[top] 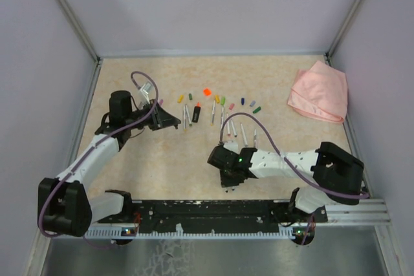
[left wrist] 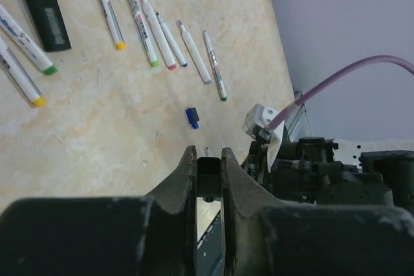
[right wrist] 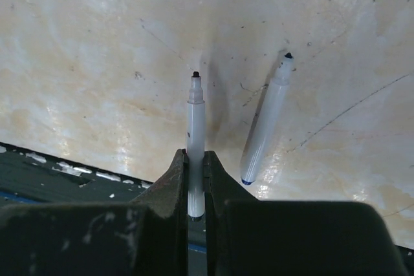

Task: Open the pen caps
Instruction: Place the pen at the center of the board.

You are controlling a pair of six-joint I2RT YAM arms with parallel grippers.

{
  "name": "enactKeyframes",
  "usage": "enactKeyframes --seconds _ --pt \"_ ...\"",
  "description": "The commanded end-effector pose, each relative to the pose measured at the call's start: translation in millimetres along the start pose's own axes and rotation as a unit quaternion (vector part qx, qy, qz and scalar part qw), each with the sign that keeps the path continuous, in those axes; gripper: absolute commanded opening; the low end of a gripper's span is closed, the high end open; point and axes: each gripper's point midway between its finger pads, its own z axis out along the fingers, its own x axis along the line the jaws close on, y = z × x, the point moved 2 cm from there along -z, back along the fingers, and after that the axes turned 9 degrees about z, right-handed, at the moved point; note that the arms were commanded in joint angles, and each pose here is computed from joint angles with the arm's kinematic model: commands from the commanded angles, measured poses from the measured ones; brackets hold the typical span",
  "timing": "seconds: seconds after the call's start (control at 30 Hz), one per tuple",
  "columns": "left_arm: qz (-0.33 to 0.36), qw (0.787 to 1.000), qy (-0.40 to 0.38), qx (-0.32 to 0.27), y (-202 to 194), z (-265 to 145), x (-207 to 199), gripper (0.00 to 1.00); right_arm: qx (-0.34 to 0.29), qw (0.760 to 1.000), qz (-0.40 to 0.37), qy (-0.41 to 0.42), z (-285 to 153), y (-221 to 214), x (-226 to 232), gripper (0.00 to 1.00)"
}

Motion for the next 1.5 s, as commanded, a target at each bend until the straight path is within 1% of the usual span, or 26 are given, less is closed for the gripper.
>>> enactKeyframes --seconds 0.0,0.13,0.23,0.37,0.6,0.67,0.93,1.13,1.33,1.47 --pt "-0.028 1.0 -0.01 0.01 -15 -4 -16 0.0 -0.061 0.998 -0.016 0.024 -8 17 12 0.0" --pt "-0.035 0.999 -0.01 0.038 -22 -8 -25 0.0 -0.092 0.995 -0.025 0.006 -10 29 17 0.0" --pt "-0.041 0.998 -0.011 0.045 -25 -10 -32 0.0 -0.087 0.996 -0.016 0.012 -10 27 24 0.0" --pt "-0.034 0.999 -0.008 0.038 -29 -13 -40 0.0 -0.081 0.997 -0.013 0.013 -6 19 24 0.0" --pt "-0.012 0.998 0.021 0.056 -37 -12 -32 0.0 -0.062 0.998 -0.015 -0.004 3 8 25 0.0" --pt "0.003 0.998 0.031 0.054 -38 -10 -30 0.0 -0.06 0.998 -0.017 -0.006 5 7 28 0.02" --pt "0.014 0.998 0.032 0.057 -44 -8 -28 0.0 -0.045 0.998 -0.034 -0.038 11 3 23 0.17" --pt "0.004 0.998 0.03 0.063 -54 -7 -25 0.0 -0.038 0.999 -0.02 -0.028 9 -2 22 0.18" --pt "0.004 0.997 0.028 0.07 -60 -5 -30 0.0 -0.059 0.998 -0.026 -0.013 -2 6 26 0.26" --pt "0.006 0.997 0.027 0.065 -63 -6 -34 0.0 -0.079 0.996 -0.035 -0.004 -17 16 31 0.28"
